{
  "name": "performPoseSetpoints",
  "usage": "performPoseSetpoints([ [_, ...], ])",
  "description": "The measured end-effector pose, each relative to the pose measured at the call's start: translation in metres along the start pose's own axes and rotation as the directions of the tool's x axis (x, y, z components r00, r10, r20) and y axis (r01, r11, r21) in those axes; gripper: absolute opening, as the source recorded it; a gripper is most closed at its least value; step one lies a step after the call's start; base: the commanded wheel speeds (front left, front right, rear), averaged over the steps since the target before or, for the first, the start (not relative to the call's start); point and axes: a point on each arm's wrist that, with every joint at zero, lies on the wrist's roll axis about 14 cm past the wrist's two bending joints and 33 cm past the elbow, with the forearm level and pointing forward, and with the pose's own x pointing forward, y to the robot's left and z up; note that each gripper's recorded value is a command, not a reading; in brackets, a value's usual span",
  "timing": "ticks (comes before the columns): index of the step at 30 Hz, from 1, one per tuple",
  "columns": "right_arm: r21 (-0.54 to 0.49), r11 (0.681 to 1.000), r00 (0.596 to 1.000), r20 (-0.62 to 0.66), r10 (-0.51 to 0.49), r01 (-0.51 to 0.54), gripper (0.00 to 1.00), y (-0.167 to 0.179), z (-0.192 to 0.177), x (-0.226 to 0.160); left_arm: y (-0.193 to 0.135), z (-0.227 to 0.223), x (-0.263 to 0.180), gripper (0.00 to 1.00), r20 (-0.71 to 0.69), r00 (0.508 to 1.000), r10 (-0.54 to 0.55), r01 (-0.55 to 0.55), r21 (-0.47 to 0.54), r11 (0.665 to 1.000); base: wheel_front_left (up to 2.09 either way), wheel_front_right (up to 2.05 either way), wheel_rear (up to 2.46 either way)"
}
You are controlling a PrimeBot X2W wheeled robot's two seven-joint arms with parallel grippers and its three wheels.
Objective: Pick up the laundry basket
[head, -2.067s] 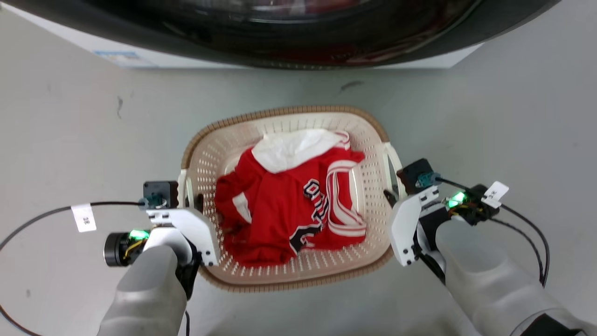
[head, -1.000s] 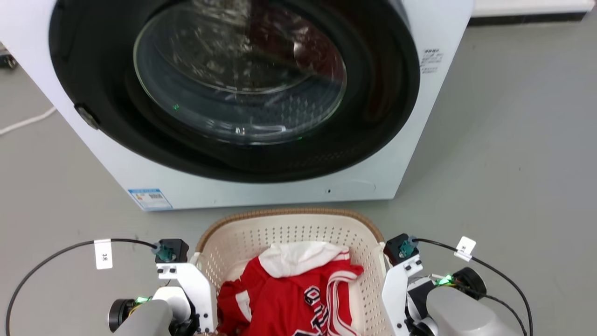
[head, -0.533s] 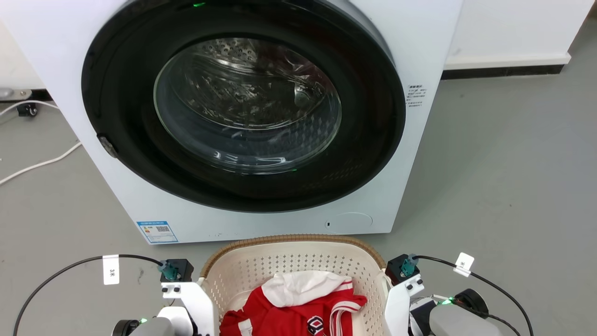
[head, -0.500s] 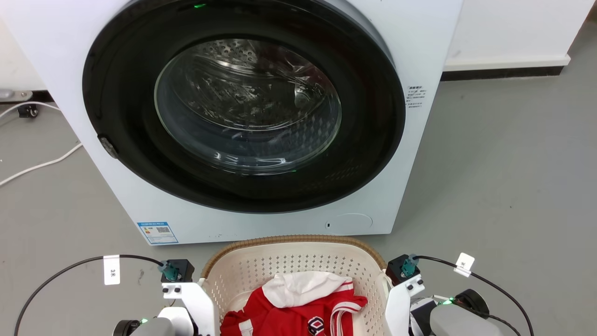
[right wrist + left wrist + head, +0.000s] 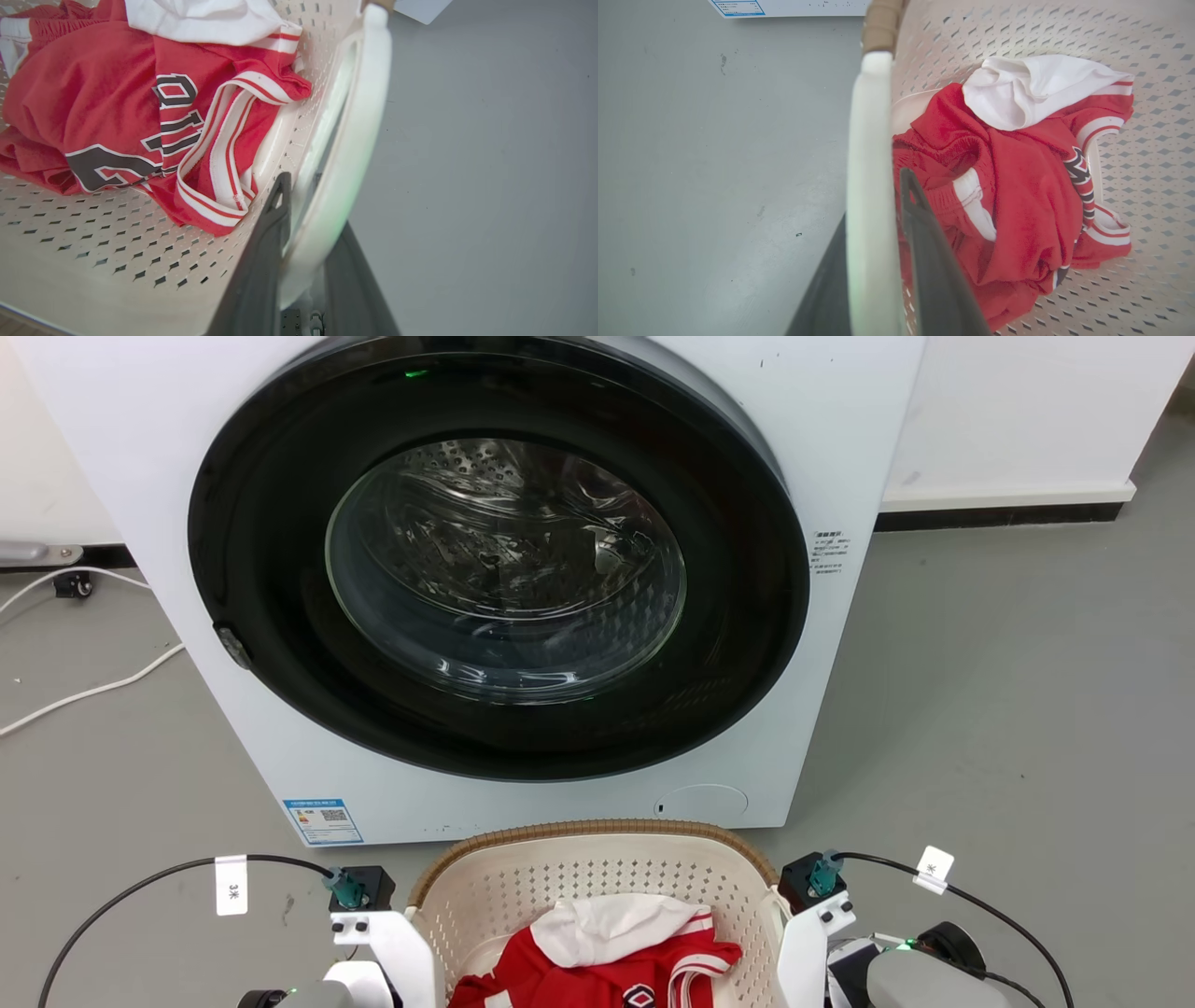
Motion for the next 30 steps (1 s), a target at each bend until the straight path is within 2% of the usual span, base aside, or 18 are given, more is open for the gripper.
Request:
performPoseSetpoints([
  [30, 0.006, 1.0, 1.0, -0.021, 0.001, -0.001, 0.0, -0.0004, -0.0036, 0.0, 0.0, -0.0053, -0.0007, 0.0, -0.021, 1.0, -0.001, 0.0, -0.027, 1.0, 0.0, 0.0, 0.0],
])
